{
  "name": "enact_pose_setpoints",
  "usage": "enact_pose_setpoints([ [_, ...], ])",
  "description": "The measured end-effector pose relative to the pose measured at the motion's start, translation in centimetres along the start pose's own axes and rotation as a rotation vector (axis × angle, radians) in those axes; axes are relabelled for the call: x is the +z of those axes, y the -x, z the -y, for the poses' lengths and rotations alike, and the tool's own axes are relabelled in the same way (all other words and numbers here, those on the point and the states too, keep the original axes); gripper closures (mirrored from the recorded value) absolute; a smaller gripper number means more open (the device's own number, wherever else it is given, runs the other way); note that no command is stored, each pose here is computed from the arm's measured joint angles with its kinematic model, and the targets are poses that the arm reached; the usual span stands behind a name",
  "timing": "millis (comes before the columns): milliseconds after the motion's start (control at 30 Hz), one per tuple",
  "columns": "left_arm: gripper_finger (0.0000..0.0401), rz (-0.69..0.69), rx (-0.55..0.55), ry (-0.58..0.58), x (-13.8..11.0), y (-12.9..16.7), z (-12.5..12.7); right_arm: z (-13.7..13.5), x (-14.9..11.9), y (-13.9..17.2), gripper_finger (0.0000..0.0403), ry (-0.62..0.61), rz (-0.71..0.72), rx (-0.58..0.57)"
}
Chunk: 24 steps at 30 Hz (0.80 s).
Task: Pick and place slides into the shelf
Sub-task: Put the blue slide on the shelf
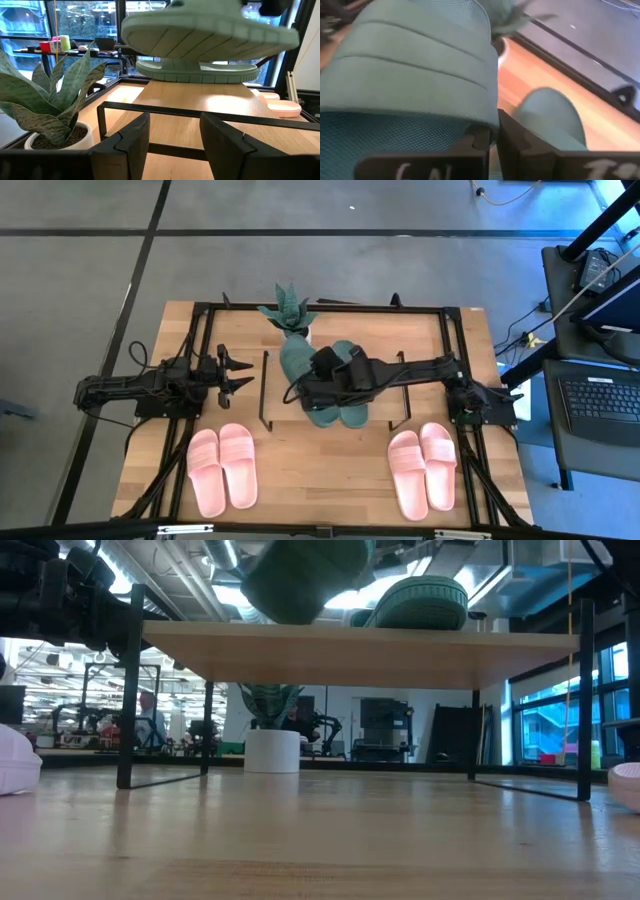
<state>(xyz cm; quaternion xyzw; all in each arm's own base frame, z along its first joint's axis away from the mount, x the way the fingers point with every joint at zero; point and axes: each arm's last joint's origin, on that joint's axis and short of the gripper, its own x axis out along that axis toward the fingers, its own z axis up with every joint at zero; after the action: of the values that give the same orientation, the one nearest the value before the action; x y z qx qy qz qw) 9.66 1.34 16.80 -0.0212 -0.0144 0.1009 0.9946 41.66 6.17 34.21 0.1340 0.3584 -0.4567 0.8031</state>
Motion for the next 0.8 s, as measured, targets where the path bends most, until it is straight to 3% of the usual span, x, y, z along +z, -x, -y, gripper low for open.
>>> enact_pose_setpoints([
  [500,0.0235,0.000,0.000,0.000,0.0,0.0,0.0,-0.4,-0.9,0.0,0.0386,-0.152,-0.011,-0.025],
  [800,0.0235,0.000,0.000,-0.001,0.0,0.0,0.0,-1.9,-2.4,-2.1,0.0386,-0.103,-0.042,-0.072],
])
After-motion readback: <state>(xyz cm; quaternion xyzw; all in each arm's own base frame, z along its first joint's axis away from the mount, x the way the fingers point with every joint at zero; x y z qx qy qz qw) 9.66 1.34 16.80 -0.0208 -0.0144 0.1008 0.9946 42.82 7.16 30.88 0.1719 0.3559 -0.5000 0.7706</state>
